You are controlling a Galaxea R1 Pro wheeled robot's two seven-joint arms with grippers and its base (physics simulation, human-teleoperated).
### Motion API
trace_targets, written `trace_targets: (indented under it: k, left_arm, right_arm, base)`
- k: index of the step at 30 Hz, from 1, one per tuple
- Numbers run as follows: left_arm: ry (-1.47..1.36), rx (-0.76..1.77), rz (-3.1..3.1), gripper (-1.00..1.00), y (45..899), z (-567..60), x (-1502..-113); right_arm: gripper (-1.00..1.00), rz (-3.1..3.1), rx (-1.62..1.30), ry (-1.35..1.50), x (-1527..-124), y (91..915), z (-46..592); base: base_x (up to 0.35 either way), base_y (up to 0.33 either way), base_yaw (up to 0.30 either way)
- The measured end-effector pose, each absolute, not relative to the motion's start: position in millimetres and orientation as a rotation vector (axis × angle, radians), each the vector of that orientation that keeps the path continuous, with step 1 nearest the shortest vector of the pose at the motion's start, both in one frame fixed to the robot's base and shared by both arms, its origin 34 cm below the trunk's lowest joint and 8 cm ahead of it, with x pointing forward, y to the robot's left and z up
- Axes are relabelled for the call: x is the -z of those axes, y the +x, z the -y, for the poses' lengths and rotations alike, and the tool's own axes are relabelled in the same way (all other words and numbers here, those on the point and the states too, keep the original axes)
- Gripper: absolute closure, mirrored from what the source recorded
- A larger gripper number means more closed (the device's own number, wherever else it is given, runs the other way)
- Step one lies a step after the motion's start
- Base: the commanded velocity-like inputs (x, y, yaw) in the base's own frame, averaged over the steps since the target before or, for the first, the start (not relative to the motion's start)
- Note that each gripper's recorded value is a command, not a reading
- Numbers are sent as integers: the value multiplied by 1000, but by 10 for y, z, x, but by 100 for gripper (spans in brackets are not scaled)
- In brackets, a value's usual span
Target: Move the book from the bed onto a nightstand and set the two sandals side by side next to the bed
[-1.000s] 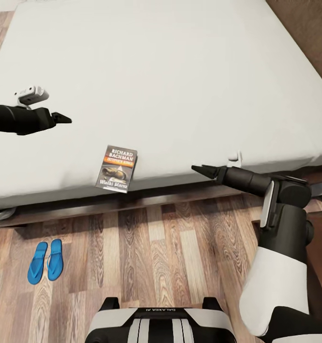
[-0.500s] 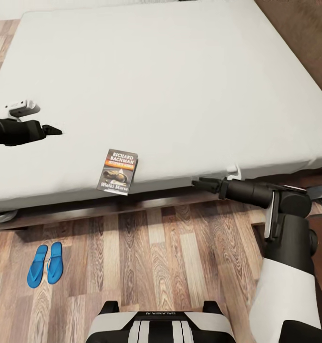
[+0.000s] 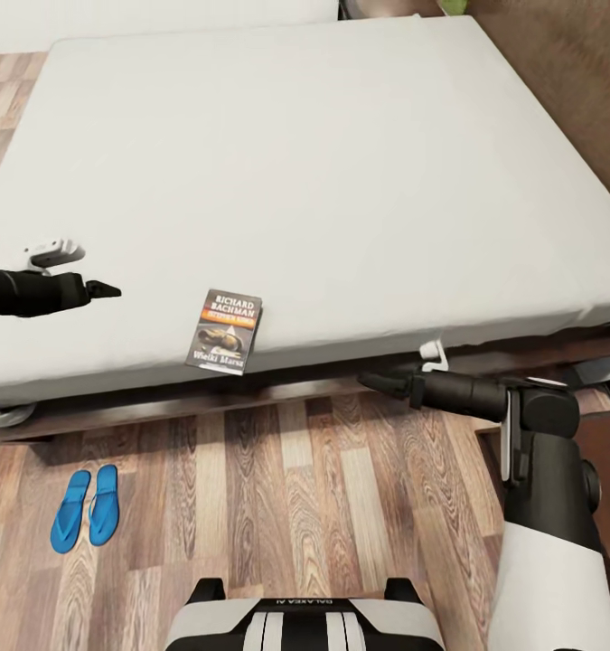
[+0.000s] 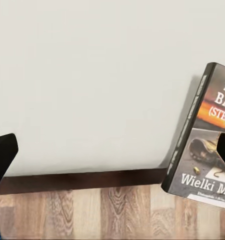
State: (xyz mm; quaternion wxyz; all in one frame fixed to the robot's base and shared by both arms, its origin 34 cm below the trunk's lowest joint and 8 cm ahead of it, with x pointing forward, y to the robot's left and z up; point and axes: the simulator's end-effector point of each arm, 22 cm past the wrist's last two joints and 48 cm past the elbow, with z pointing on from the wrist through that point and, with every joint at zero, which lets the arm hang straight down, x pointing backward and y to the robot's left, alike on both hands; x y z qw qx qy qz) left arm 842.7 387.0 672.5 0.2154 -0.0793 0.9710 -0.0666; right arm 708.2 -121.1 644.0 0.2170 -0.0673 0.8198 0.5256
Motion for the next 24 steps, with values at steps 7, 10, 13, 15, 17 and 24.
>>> trace_targets:
  k: [7,10,13,15,17,24]
  left_arm:
    - [-388,233,-2743,-100,7885,-4180,-6420]
    - [-499,310,-2720,-100,7655,-4342,-6384]
    - [-600,353,-2680,-100,7447,-4564,-6405]
    - [-623,357,-2666,-100,7397,-4636,-6435]
    - [-634,357,-2656,-100,7370,-4690,-6468]
    - [-654,358,-2668,-100,7211,-4735,-6444]
  right_arm:
    - [-100,-2291,-1463,-167,-6401,6960,1199]
    - [-100,-2295,-1461,-170,-6388,6913,1192]
    - [-100,-2292,-1453,-183,-6386,6882,1192]
    - [-100,-2291,-1451,-187,-6395,6873,1193]
    - [-100,-2289,-1449,-191,-6407,6868,1193]
    - [-100,-2289,-1449,-187,-6426,6852,1197]
  base:
    - [0,0,0]
    - [0,0,0]
    - [0,0,0]
    - [0,0,0]
    - [0,0,0]
    - [0,0,0]
